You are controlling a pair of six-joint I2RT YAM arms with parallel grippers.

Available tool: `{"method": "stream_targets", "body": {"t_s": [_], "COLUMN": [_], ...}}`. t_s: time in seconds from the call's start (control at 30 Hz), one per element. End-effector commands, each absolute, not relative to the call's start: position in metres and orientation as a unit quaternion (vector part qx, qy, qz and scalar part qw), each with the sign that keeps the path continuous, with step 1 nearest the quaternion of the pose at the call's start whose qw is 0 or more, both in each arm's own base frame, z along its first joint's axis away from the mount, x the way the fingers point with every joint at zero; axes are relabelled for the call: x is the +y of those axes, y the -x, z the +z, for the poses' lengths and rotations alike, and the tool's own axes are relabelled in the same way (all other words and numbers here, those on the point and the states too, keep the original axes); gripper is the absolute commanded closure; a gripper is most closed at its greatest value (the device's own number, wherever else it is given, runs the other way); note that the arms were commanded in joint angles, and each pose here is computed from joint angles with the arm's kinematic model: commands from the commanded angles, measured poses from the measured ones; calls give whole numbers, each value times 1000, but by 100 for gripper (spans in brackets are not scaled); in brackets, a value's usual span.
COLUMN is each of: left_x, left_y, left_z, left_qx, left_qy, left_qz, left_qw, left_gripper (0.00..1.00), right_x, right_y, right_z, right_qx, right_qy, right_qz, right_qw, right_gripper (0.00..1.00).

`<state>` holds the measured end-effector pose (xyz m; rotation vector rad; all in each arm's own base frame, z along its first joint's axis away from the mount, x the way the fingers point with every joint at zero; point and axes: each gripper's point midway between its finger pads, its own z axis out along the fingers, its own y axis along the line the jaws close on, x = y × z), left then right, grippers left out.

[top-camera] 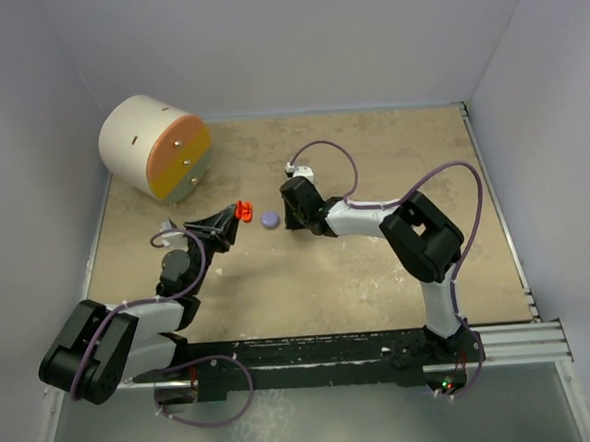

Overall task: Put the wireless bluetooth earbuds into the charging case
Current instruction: Pick up the earbud from the center of the board.

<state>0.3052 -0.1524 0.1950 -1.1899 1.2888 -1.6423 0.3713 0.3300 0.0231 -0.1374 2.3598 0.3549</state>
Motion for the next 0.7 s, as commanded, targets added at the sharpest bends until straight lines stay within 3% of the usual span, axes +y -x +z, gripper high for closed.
{"method": "stream_targets", "body": {"t_s": [0.0, 0.23, 0.67], "left_x": [-150, -155, -180], "left_y": [-302, -305, -325], "left_z": [209, 211, 223], "left_qx": [483, 497, 540], "left_qy": [449, 438, 397], "left_qz": [-656, -651, -645], "left_qw": [367, 371, 367], "left_gripper": [100, 100, 100], "right_x": [311, 315, 306], "right_y": [-345, -348, -364], "right_z": [-17, 5, 133], "right_qx": [944, 930, 831], "right_qy": [68, 68, 67], "right_qz": [97, 125, 196], "right_qw": [308, 338, 516], "right_gripper": [81, 91, 100]}}
